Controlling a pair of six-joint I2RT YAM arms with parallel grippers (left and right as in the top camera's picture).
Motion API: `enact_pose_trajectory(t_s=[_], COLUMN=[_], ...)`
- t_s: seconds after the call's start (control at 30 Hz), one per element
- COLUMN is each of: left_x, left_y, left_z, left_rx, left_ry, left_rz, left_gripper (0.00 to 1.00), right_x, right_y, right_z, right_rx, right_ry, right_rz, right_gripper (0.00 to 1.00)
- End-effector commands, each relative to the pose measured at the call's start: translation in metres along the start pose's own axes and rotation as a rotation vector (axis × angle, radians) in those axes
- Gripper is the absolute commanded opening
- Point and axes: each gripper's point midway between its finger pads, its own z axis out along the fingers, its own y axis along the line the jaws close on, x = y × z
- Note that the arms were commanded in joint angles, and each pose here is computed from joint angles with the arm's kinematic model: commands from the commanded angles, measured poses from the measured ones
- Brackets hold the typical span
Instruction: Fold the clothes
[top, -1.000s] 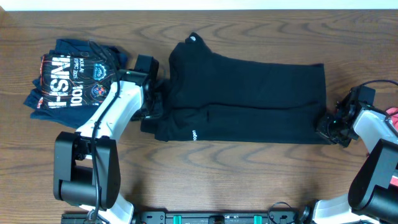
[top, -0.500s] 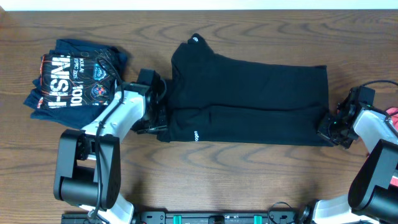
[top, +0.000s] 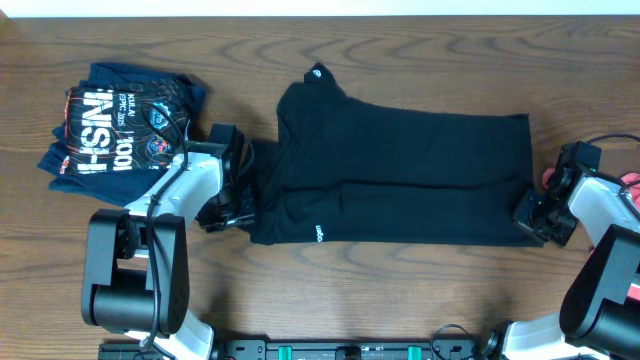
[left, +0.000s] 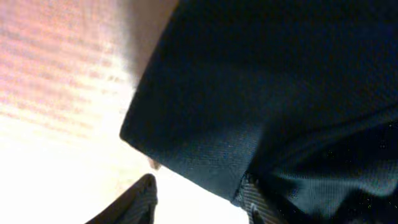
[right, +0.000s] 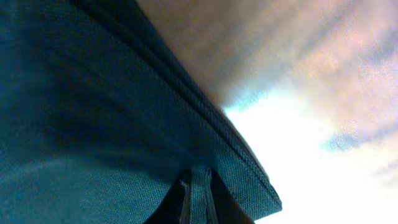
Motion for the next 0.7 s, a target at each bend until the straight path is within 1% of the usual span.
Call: enact_pose_trajectory(t_s=[0.0, 0.1, 0.17, 0.23, 0.33, 0.4, 0.5, 0.53, 0.67], left_x=[0.016, 0.027, 0.028, 0.026, 0.020, 0.016, 0.016, 0.018, 0.030], left_y=[0.013, 0.017, 0.018, 0.017, 0.014, 0.004, -0.021, -0.028, -0.059], left_z=[0.003, 0.001, -0.004, -0.013, -0.033, -0.049, -0.069, -0.074, -0.077], left_rx=[-0.061, -0.078, -0.075, -0.061, -0.023, 0.051, 0.200, 0.239, 0.347], left_ry=[0.053, 0.095, 0.088, 0.054, -0.028, -0.091, -0.148, -0.154, -0.120], left_rz=[-0.008, -0.008, -0.008, -0.009, -0.028, -0.026, 0.002, 0.014, 0.082], left_gripper=[0.44, 0.44, 0.44, 0.45, 0.50, 0.54, 0.58, 0.59, 0.59], right_x=[0.012, 0.014, 0.013, 0.013, 0.012, 0.012, 0.012, 0.011, 0.011], right_y=[-0.027, -0.027, -0.026, -0.026, -0.025, -0.025, -0.025, -0.025, -0.024], right_z=[0.005, 0.005, 0.005, 0.005, 0.005, 0.005, 0.005, 0.005, 0.005], right_rx=[0.124, 0.126, 0.123, 0.121, 0.115, 0.114, 0.113, 0.112, 0.111], right_ry=[0.034, 0.043, 0.039, 0.036, 0.036, 0.036, 0.033, 0.032, 0.033], right_rz=[0.059, 0.057, 0.058, 0.059, 0.059, 0.059, 0.059, 0.059, 0.059], right_gripper=[0.09, 0.08, 0.09, 0.09, 0.10, 0.10, 0.10, 0.10, 0.10])
